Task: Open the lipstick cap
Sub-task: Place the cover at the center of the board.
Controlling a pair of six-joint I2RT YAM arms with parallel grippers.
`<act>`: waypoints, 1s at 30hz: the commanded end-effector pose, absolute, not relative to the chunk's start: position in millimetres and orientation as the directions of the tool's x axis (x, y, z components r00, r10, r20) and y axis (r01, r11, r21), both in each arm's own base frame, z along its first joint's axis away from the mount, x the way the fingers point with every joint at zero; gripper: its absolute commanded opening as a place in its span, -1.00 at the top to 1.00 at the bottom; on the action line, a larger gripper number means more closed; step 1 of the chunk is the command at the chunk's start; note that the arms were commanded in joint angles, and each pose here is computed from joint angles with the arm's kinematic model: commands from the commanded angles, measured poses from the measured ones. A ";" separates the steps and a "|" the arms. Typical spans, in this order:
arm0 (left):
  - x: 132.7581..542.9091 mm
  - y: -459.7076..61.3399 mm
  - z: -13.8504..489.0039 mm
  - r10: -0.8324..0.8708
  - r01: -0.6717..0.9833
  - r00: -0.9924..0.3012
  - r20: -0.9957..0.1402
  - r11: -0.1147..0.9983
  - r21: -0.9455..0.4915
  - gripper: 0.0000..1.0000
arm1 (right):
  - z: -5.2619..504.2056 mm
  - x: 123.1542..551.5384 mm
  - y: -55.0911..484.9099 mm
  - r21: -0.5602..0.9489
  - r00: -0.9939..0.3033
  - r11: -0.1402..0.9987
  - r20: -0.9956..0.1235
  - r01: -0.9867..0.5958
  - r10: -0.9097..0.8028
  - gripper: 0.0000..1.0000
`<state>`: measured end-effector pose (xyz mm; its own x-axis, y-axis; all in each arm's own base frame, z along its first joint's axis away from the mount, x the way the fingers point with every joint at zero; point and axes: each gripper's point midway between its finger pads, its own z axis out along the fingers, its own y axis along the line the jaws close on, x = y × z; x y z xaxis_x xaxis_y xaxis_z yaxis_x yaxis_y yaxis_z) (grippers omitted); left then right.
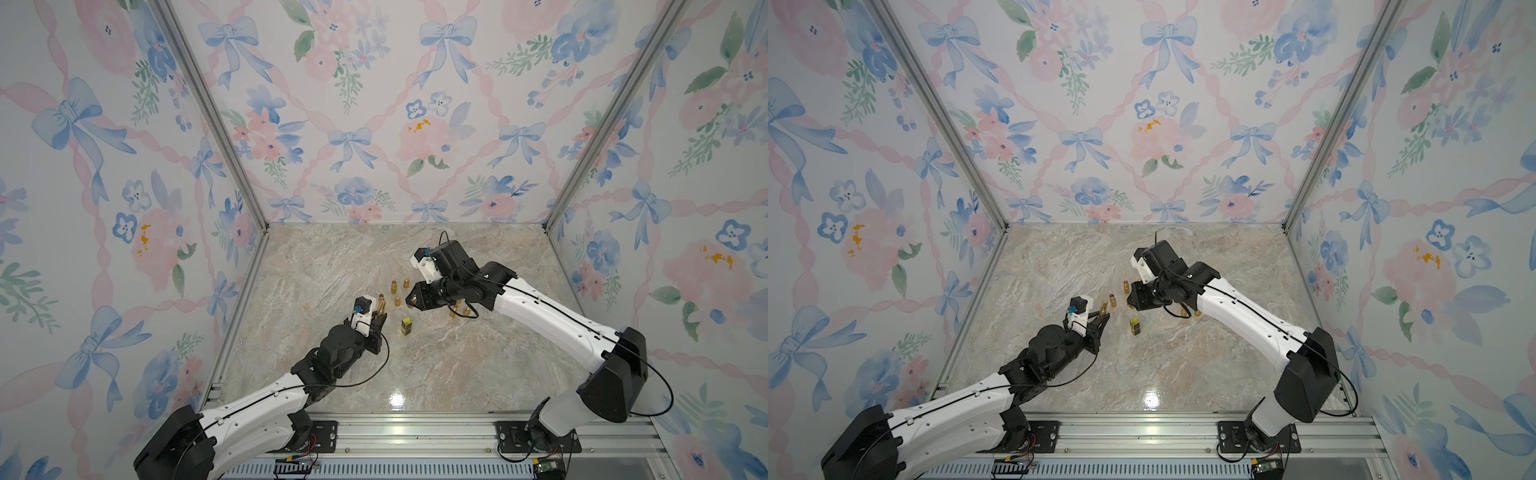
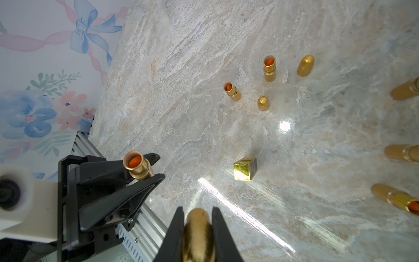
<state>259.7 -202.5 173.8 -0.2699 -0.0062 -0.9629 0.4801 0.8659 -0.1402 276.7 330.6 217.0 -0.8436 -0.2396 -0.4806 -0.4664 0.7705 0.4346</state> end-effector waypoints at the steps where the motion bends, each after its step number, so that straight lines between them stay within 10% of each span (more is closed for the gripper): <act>1: 263.2 -180.5 163.1 -0.057 0.384 -0.303 -0.951 0.906 -0.177 1.00 | 209.9 283.8 341.9 0.344 -0.814 0.796 -0.502 -0.498 -0.292 0.63; 30: 265.3 -120.9 144.2 -0.182 0.146 -0.298 -0.937 0.961 -0.233 1.00 | 91.0 306.2 417.3 0.085 -0.763 0.840 -0.475 -0.536 -0.439 0.64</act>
<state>265.5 -128.6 148.4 -0.2997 -0.1631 -0.9400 0.1810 0.9576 -0.2239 300.5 409.3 95.7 -0.7748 -0.4461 -0.4479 -0.5408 0.8347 0.1041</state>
